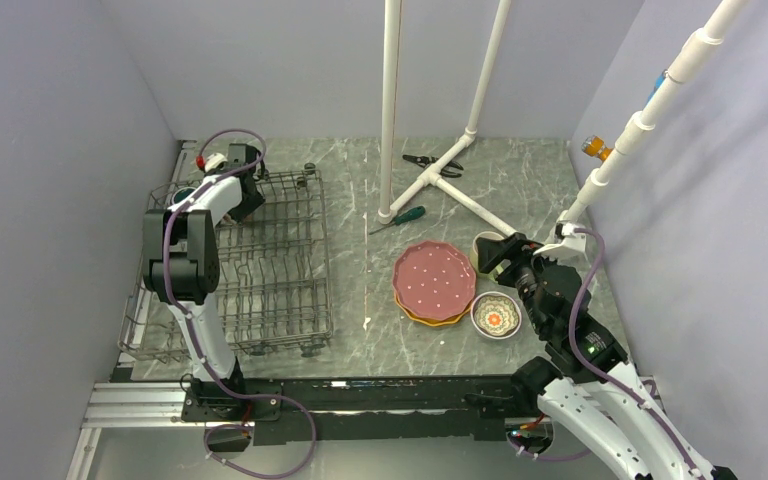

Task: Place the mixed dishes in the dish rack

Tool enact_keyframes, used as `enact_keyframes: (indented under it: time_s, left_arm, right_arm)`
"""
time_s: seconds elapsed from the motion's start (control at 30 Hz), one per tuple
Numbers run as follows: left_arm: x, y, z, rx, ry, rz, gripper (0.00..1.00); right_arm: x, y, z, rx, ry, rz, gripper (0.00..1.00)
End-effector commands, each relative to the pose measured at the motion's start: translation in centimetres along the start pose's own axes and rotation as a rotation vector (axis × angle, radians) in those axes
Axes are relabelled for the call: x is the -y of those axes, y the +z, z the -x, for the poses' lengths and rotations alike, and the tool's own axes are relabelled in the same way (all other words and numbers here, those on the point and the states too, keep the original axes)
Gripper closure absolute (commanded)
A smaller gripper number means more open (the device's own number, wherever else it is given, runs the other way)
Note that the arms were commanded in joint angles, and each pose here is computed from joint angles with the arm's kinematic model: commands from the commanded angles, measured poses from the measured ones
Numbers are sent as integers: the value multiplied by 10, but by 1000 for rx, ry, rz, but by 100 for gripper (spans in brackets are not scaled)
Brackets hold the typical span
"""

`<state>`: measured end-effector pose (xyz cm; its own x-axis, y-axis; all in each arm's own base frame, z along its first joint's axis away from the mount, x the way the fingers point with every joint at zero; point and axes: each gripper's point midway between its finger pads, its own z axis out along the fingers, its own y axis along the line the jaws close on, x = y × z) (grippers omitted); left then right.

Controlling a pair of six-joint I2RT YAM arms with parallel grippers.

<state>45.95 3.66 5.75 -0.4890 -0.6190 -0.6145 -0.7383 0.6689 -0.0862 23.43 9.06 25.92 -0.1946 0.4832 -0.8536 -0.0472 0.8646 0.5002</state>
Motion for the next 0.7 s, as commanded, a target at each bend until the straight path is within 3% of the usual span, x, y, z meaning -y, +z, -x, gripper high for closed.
enact_keyframes:
  time_s: [0.0, 0.1, 0.23, 0.5, 0.67]
  left_arm:
    - [7, -7, 14, 26, -16, -25, 32]
    - [5, -15, 19, 25, -15, -26, 14]
    - [6, -40, 30, 24, -28, -69, 1]
    - [16, -136, 62, 68, -76, -321, 1]
    - [33, -208, 59, 114, 52, -666, 1]
  right_arm:
    - [-9, 2, 7, 23, 35, 28, 25]
    - [-9, 3, 7, 20, 36, 24, 25]
    - [-9, 6, 6, 19, 40, 22, 25]
    - [-11, 17, -20, -83, 85, -1, 25]
    - [-1, 17, -59, -228, 85, -48, 20]
